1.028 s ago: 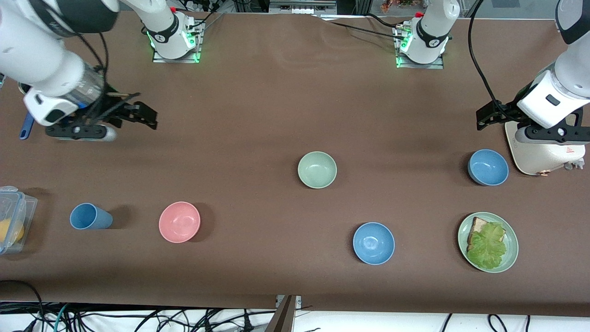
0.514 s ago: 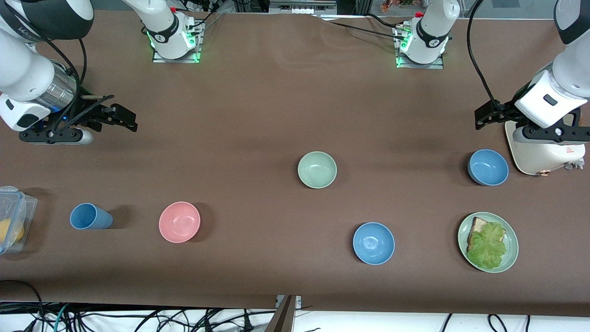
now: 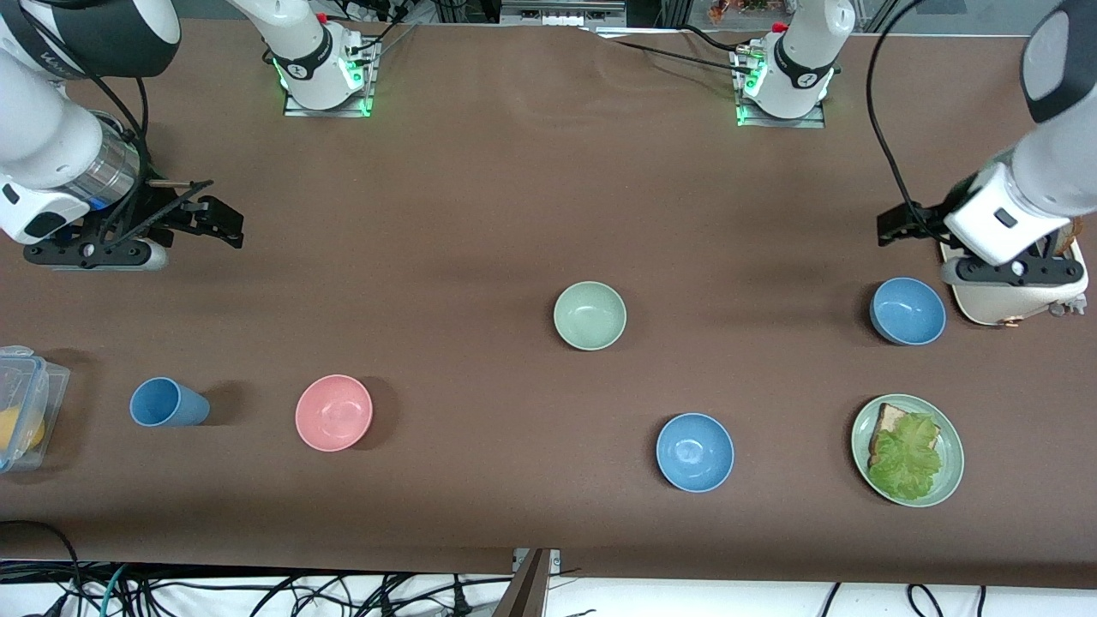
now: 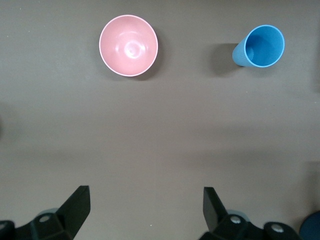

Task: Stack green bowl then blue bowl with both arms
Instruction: 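Move the left gripper down to the blue bowl near the toaster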

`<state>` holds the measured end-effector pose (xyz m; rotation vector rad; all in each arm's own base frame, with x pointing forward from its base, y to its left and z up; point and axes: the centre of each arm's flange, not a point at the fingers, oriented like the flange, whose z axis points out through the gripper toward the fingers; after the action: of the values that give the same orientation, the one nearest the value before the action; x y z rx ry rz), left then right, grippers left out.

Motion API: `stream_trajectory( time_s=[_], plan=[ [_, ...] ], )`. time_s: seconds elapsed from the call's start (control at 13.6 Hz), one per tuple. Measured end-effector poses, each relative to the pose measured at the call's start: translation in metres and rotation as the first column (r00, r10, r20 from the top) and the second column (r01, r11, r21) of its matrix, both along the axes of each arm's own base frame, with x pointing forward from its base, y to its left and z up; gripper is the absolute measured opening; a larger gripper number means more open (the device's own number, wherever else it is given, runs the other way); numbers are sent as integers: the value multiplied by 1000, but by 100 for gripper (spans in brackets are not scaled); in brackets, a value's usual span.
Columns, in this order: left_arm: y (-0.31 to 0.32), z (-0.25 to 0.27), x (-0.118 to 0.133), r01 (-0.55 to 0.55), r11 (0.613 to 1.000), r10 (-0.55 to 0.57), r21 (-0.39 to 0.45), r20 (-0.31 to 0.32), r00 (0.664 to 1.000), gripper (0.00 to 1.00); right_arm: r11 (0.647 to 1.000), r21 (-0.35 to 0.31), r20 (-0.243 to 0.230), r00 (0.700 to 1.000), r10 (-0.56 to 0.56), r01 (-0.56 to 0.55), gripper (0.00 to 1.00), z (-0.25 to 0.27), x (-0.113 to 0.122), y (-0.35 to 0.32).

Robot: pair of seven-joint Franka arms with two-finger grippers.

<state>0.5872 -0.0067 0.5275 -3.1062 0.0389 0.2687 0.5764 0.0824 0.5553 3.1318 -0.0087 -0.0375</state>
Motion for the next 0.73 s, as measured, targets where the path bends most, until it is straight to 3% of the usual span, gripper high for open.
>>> stream_trajectory(
  time_s=[0.44,0.73],
  plan=[
    [102,-111,4,139,989,-138,-57,7,990,100,1000,0,9,1000,-9,9,100,9,1,-5],
    [162,-186,-12,310,948,-305,-73,73,950,100,1000,0,10,1000,-7,7,100,10,1,-4]
  ],
)
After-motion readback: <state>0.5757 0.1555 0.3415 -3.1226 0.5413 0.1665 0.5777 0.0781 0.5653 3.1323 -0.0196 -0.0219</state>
